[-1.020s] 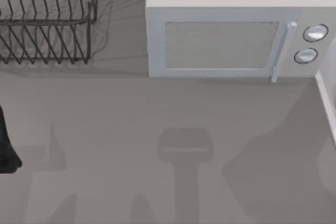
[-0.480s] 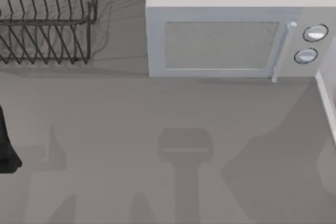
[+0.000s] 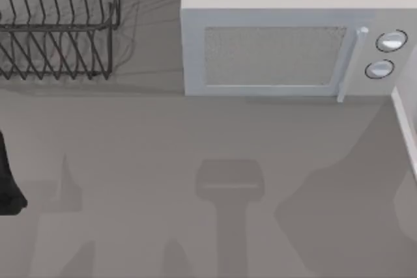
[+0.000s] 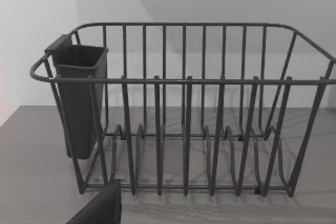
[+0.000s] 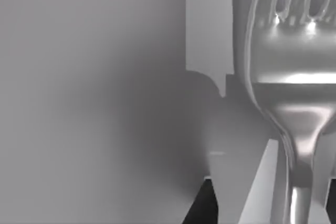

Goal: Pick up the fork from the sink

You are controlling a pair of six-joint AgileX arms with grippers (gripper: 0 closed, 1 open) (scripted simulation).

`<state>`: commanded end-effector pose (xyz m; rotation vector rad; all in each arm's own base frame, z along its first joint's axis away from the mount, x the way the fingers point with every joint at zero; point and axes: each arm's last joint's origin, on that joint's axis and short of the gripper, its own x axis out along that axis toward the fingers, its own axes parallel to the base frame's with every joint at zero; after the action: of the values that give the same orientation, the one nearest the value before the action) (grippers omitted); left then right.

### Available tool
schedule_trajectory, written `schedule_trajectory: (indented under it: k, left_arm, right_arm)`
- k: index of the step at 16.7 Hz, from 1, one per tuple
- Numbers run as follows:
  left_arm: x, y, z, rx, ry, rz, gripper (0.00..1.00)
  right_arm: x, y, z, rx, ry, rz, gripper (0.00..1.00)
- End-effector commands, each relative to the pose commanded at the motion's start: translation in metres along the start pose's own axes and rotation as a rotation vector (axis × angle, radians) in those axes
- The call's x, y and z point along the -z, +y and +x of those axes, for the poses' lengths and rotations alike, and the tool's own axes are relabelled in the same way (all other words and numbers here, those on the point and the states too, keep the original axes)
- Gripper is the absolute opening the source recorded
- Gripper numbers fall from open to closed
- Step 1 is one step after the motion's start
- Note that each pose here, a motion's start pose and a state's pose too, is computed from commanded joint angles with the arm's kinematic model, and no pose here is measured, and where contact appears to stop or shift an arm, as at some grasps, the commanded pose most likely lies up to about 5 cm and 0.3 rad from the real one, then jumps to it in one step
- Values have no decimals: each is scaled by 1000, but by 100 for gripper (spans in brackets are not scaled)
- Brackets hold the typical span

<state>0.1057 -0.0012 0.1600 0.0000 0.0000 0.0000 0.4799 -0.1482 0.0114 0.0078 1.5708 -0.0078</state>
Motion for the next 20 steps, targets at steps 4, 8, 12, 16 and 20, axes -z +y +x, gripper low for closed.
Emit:
schedule_trajectory:
  k: [4, 8, 12, 16, 20]
  left_arm:
    - [0, 0, 0, 0, 0, 0, 100]
    - [0, 0, 0, 0, 0, 0, 100]
    - [0, 0, 0, 0, 0, 0, 100]
    - [0, 0, 0, 0, 0, 0, 100]
    - [0, 0, 0, 0, 0, 0, 100]
  right_arm:
    - [0, 0, 0, 0, 0, 0, 0]
    - [0, 0, 0, 0, 0, 0, 0]
    - [-5, 0, -27, 0, -43, 7, 0]
    - [-13, -2, -68, 0, -44, 7, 0]
    - [-10, -1, -130, -5, -24, 8, 0]
